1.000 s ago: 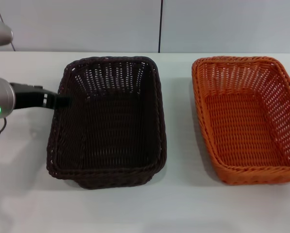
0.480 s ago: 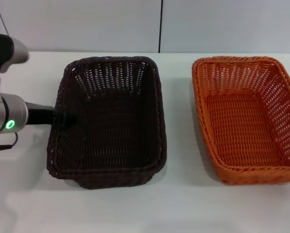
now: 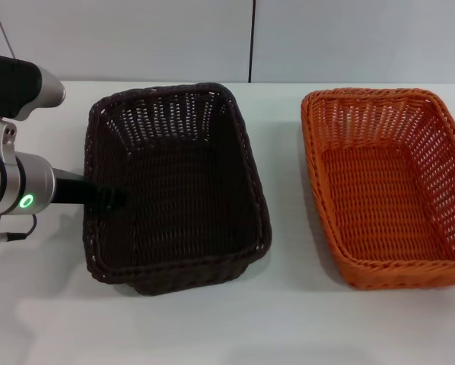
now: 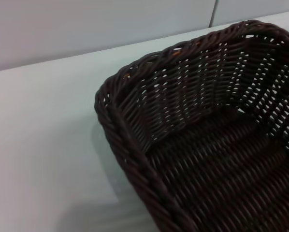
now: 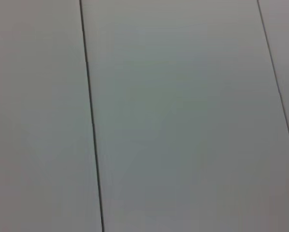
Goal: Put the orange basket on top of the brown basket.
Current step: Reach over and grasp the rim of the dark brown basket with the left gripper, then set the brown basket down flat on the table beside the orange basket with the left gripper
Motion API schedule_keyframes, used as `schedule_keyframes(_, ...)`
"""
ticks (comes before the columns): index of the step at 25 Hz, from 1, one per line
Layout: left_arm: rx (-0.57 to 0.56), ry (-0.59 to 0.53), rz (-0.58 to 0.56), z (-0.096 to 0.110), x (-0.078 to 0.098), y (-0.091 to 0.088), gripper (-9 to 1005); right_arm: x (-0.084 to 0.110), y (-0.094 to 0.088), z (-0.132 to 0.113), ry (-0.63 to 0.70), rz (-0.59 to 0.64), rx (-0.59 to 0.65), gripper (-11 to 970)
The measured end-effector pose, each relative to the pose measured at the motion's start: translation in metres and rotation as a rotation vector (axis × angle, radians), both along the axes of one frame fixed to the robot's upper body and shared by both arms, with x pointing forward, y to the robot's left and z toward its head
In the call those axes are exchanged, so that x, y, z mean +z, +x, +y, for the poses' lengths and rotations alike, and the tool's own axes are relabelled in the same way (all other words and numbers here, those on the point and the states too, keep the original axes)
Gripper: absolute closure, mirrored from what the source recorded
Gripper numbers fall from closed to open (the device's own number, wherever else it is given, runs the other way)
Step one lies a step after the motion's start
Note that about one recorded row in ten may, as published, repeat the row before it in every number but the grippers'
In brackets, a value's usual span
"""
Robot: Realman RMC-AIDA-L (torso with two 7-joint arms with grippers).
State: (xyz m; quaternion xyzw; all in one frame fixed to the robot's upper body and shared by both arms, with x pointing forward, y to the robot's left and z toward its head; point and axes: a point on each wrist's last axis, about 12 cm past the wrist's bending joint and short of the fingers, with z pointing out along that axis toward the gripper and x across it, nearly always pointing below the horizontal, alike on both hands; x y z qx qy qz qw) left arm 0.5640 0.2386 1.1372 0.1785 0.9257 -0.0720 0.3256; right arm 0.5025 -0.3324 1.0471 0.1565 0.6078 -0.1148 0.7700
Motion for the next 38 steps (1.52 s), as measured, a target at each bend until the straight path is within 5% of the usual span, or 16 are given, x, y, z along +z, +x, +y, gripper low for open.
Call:
schedule_keyframes(14,-0.094,0.071,-0.072,0.003,0.012,-0.002,686,-0.002,-0.004,0.0,0.0,0.002,-0.004,136)
schedule_keyframes(21,-0.35,0.227,-0.153,0.016,0.036,-0.001,693,-0.001,-0.004,0.0,0.001,-0.002,-0.004,136)
schedule_keyframes(29,-0.641,0.095,-0.224,0.025,0.073,0.003,700,0.001,-0.008,-0.001,-0.006,-0.023,-0.016,136)
schedule_keyframes(38,-0.88,0.165,-0.212,0.008,0.085,0.022,777,0.001,-0.009,0.001,-0.007,-0.028,-0.01,137)
